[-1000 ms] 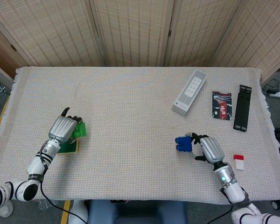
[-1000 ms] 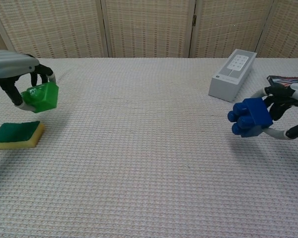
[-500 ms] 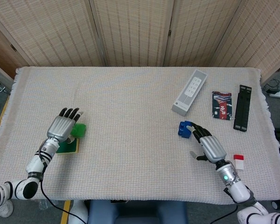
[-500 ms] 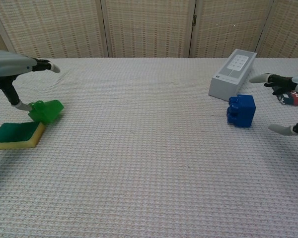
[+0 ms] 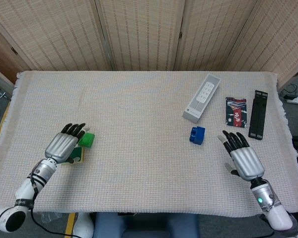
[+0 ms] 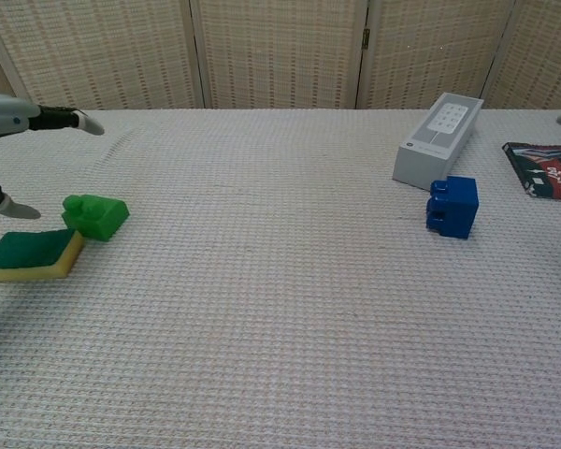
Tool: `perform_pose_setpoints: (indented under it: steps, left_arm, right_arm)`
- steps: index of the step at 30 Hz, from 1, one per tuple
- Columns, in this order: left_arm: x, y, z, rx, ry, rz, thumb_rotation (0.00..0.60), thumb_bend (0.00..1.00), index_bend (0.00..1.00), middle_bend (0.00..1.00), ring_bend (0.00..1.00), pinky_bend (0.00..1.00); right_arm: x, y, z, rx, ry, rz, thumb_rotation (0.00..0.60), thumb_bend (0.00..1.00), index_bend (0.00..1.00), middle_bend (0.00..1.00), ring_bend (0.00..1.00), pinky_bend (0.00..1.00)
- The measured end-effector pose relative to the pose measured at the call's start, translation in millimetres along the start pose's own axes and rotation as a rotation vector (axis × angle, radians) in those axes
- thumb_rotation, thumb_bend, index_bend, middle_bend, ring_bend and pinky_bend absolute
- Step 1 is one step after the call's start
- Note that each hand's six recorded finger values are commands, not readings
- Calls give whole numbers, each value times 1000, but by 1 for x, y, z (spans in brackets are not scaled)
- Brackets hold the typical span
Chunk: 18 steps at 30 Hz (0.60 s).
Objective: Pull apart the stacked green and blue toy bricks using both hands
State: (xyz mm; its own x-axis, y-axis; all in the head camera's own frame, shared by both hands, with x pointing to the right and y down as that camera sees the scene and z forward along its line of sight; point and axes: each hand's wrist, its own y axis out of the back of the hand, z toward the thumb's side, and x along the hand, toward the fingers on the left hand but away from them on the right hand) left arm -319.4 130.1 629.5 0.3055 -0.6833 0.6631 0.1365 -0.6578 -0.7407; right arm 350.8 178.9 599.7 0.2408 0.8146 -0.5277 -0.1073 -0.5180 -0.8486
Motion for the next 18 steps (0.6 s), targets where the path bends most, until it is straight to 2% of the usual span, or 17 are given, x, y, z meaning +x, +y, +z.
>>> perform_pose_setpoints:
  steps: [4,9,12,14,18]
  left_arm:
    - [-25,-12,-5,-24,-21,73,600,241,22,7,0,0]
    - [-60,-32,-27,-22,11,208,600,241,34,12,0,0]
    - [-79,-48,-41,-19,41,262,600,241,54,26,0,0]
    - [-91,-60,-46,-13,49,263,600,242,81,37,0,0]
    - [-97,-67,-44,-14,49,260,600,241,88,39,0,0]
  right_arm:
    - [28,13,-10,101,-111,-104,600,365,0,0,0,0]
    - [55,8,-13,81,-209,-171,600,366,0,0,0,0]
    - [57,1,-14,82,-215,-168,600,366,0,0,0,0]
    - [55,-3,-14,77,-215,-151,600,366,0,0,0,0]
    - [49,-11,-13,62,-204,-106,600,365,0,0,0,0]
